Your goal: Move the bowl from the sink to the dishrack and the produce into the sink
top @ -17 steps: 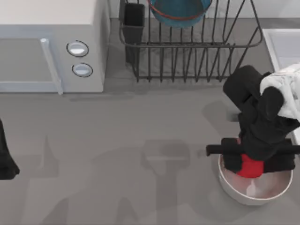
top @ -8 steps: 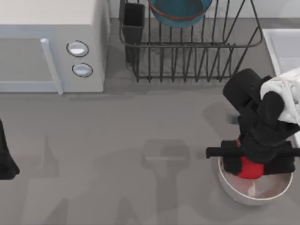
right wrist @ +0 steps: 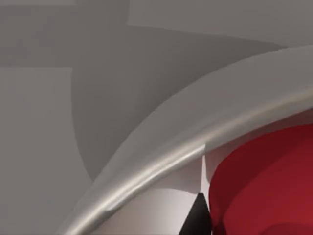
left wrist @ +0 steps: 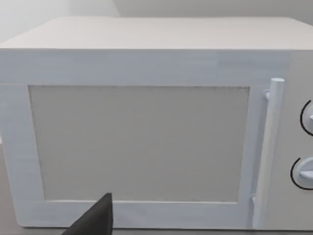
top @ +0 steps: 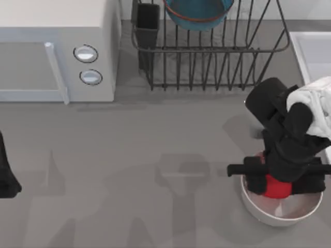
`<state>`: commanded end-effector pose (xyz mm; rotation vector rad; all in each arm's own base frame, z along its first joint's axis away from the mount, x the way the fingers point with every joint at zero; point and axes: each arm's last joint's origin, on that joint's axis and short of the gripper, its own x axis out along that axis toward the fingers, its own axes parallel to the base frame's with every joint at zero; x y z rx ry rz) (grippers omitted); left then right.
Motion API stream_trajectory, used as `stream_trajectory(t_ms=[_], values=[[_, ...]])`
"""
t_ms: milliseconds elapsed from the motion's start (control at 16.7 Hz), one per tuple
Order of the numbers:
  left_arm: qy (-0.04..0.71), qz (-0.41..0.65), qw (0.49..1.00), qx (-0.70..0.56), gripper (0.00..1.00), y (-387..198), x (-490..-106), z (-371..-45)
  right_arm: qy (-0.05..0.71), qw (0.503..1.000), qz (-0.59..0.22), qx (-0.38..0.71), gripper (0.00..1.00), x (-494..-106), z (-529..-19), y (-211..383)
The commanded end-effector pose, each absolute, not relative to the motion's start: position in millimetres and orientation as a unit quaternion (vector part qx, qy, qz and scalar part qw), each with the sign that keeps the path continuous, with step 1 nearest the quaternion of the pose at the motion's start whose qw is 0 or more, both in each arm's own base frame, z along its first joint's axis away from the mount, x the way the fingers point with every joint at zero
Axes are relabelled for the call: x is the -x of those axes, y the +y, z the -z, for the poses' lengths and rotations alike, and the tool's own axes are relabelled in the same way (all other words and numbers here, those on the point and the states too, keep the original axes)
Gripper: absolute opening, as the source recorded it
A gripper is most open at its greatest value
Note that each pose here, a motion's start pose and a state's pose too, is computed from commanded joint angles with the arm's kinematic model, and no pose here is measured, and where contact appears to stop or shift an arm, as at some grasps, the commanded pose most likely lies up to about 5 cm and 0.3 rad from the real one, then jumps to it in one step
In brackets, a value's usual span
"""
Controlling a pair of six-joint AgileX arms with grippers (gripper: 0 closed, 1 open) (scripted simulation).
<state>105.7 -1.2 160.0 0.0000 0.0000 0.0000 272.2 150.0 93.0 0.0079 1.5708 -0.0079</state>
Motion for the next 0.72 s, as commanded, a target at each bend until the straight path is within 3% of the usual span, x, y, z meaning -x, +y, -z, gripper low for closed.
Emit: stream_trajectory(t_ms=[120, 180, 600, 660, 720], values=[[0.0, 0.0, 1.0, 0.0, 1.0, -1.2, -105.7, -160.0, 0.707, 0.707, 0.004, -0.004, 0.02, -272.2, -93.0, 150.0], [0.0, 0.0, 1.0, 0.0, 1.0, -1.2, -105.7, -160.0, 0.707, 0.707, 0.004, -0.004, 0.0, -272.2, -93.0, 150.0], [0.0, 0.0, 1.0, 0.0, 1.0, -1.2, -105.7, -160.0, 0.707, 0.707, 0.004, -0.004, 0.0, -272.2, -93.0, 150.0], [0.0, 0.0, 1.0, 0.0, 1.0, -1.2, -105.7, -160.0, 0.695, 0.719, -0.004, 0.001, 0.0, -260.0, -125.8, 150.7], [0.0, 0.0, 1.0, 0.0, 1.0, -1.2, -105.7, -160.0, 0.695, 0.719, -0.003, 0.0, 0.0, -260.3, -126.6, 150.8]])
